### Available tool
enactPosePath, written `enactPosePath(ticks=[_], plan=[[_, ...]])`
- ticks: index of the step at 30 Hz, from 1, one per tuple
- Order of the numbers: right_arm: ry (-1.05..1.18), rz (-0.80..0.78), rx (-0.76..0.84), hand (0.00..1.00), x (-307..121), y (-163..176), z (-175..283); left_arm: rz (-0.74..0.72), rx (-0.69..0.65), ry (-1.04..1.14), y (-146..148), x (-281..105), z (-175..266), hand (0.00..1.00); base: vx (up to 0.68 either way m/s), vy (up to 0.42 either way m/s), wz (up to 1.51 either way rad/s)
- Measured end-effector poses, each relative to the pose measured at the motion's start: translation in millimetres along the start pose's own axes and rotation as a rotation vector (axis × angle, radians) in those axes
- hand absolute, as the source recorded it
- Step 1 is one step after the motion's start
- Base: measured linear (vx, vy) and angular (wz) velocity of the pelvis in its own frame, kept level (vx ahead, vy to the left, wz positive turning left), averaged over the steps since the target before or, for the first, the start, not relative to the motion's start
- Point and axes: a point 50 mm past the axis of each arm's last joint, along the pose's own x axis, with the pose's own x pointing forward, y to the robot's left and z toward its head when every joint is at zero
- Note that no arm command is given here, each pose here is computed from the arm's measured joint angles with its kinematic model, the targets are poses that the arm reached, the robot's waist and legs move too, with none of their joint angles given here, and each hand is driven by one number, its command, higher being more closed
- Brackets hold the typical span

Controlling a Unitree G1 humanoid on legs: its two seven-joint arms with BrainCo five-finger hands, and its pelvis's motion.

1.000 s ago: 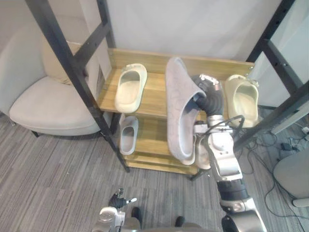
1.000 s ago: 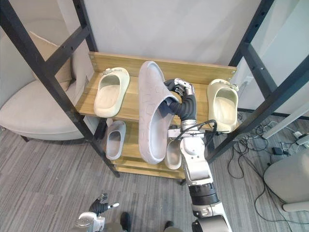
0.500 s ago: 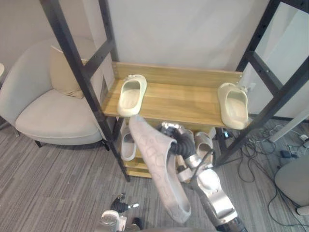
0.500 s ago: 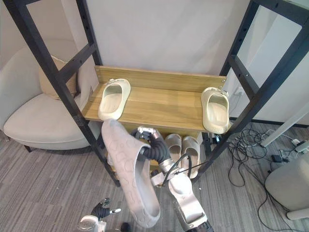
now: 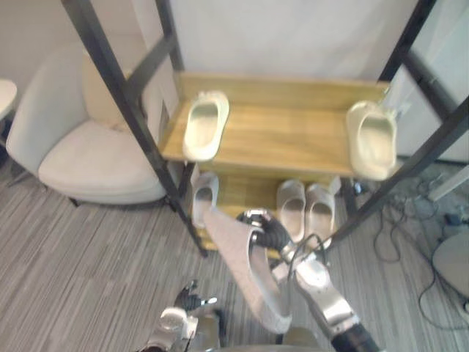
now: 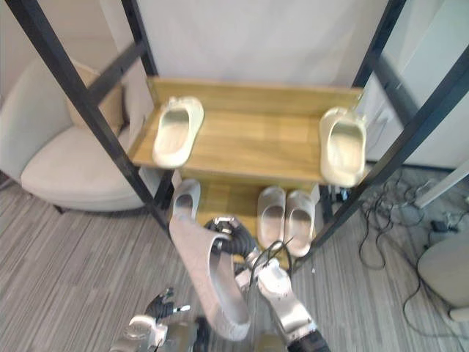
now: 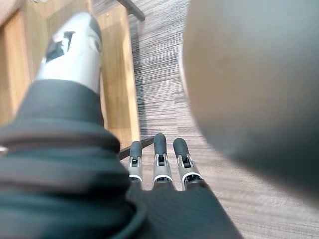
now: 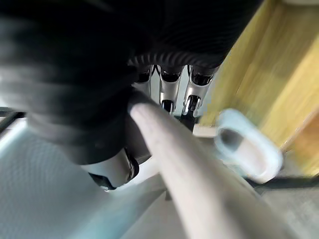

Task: Organize the slippers on the shoe rack

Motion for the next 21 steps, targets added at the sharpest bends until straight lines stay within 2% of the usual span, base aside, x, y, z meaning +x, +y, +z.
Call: enactPosePath(ticks=[5, 13, 21], plan=[[-0.106, -0.153, -0.195, 1.0, 32, -45, 35, 0.012, -0.036, -0.134, 4, 5, 33, 0.0, -0.18, 0.021, 0.11], [-0.31, -0.406, -0.452, 1.0, 65, -108, 116, 0.108, -0.213, -0.364, 26, 9, 96, 0.0, -0.1, 0.03, 0.04], [-0.41, -0.588, -0.552, 1.0, 65, -131, 155, 0.173, -0.306, -0.529, 40, 1, 135, 0.0, -0.02, 0.034, 0.0]])
